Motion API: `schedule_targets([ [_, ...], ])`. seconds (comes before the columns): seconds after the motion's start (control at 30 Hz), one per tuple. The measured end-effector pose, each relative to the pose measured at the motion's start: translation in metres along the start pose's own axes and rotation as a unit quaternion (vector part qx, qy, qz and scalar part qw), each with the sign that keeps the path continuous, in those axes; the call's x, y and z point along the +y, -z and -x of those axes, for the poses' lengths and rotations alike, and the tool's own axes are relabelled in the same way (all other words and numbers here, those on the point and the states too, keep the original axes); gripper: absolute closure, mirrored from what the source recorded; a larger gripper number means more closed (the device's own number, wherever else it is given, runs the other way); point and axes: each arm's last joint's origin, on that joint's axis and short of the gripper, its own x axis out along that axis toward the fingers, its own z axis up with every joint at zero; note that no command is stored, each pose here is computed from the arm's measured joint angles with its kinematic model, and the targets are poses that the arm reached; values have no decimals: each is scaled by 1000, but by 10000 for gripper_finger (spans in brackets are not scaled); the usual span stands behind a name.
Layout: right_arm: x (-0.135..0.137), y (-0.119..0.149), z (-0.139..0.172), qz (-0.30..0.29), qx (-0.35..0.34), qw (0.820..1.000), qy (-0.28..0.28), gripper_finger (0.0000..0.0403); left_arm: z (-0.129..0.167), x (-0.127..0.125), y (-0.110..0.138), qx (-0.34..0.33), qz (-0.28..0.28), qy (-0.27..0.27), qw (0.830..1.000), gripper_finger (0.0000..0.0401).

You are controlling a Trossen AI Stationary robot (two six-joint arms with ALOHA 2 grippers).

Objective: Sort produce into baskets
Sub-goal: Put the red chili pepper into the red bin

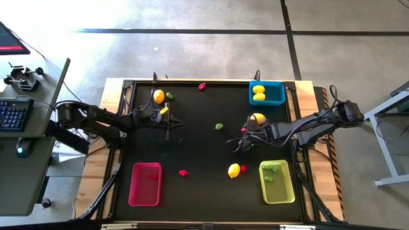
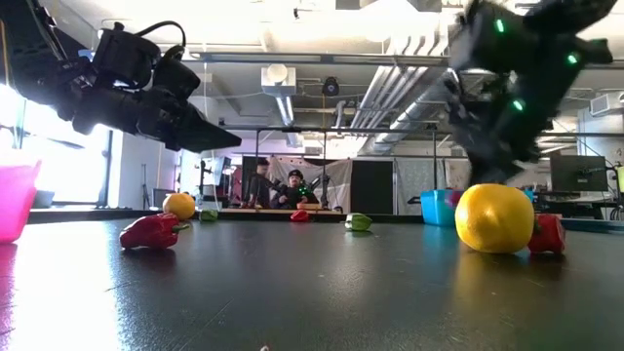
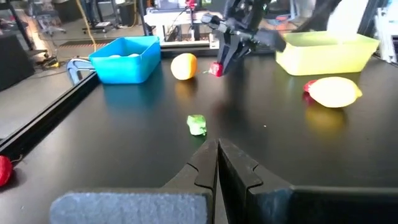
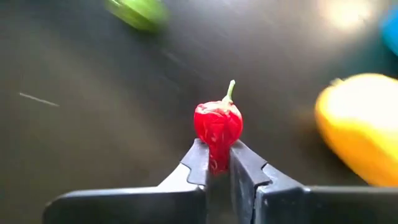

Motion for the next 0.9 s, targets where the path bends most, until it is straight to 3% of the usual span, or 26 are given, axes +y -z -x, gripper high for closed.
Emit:
schedule_targets([
  [0.17, 29, -22, 10, 29, -90, 985, -144, 396, -3, -17, -2, -13, -52, 84, 995, 401],
  [0.27, 40, -29, 11, 42, -129, 972, -192, 395, -7, -29, -8, -21, -83, 89, 992, 400],
  [0.43, 58, -34, -2, 60, -168, 954, -243, 397, -14, -47, -19, -36, -121, 81, 989, 377],
  [0.67, 79, -32, -24, 83, -203, 926, -308, 397, -20, -63, -30, -48, -155, 71, 984, 317],
  [0.9, 90, -28, -38, 85, -216, 906, -353, 397, -35, -77, -28, -34, -209, 89, 973, 282],
])
